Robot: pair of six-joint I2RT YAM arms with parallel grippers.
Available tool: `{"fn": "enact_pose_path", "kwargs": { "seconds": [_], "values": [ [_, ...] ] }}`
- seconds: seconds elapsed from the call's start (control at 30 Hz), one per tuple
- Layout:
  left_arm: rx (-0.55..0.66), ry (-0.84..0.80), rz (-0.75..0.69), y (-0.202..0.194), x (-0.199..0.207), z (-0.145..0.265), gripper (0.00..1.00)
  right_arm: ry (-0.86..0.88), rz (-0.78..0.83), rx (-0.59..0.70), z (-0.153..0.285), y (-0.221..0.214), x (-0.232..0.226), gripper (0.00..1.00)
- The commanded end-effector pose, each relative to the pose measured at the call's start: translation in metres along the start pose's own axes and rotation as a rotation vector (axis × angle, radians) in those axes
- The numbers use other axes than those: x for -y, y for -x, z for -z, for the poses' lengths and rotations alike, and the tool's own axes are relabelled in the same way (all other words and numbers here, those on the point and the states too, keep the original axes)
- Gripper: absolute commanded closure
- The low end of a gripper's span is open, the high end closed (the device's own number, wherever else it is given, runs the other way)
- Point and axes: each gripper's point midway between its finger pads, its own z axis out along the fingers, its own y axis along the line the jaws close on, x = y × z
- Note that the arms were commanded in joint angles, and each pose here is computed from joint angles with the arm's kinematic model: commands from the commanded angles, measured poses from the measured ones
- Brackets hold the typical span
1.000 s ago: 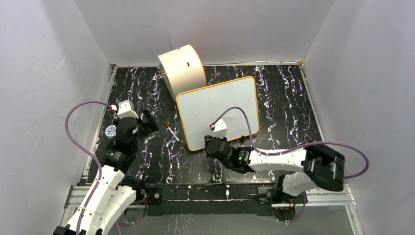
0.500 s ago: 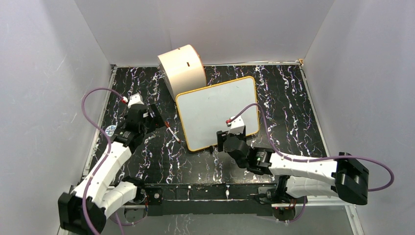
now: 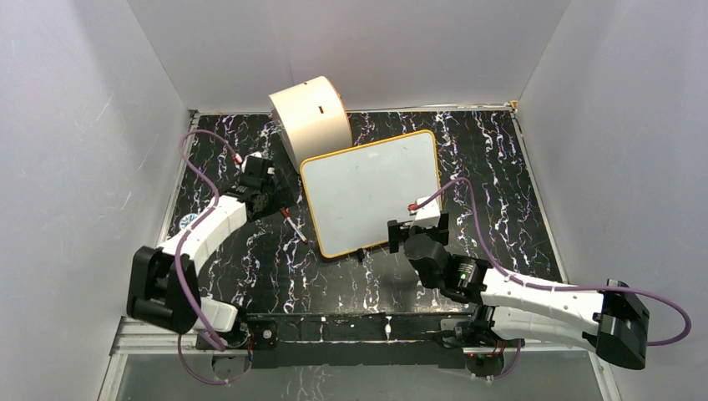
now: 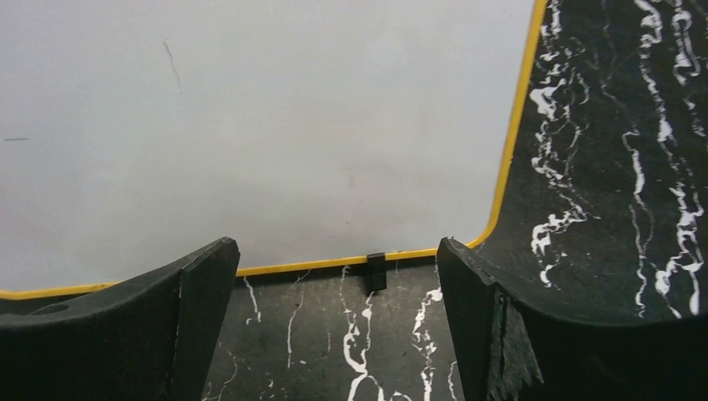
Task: Write a sentence on the whiteboard
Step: Open the whiteboard marker at the center of the board.
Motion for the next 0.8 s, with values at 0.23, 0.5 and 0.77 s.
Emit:
{"fn": "enact_pose_path", "kwargs": {
  "seconds": [0.23, 0.5, 0.77],
  "values": [
    [-0.113, 0.065, -0.026, 0.001, 0.008, -0.035, 0.26, -0.130, 0.000, 0.152, 0.011, 0.041, 0.039, 0.01],
    [-0.185, 0.099, -0.033, -0.009, 0.007, -0.052, 0.46, -0.168, 0.004, 0.171, 0.014, 0.043, 0.050, 0.01],
    [-0.244, 0.134, -0.064, -0.020, 0.001, -0.058, 0.56, -0.177, 0.017, 0.171, 0.013, 0.043, 0.050, 0.01]
  ]
}}
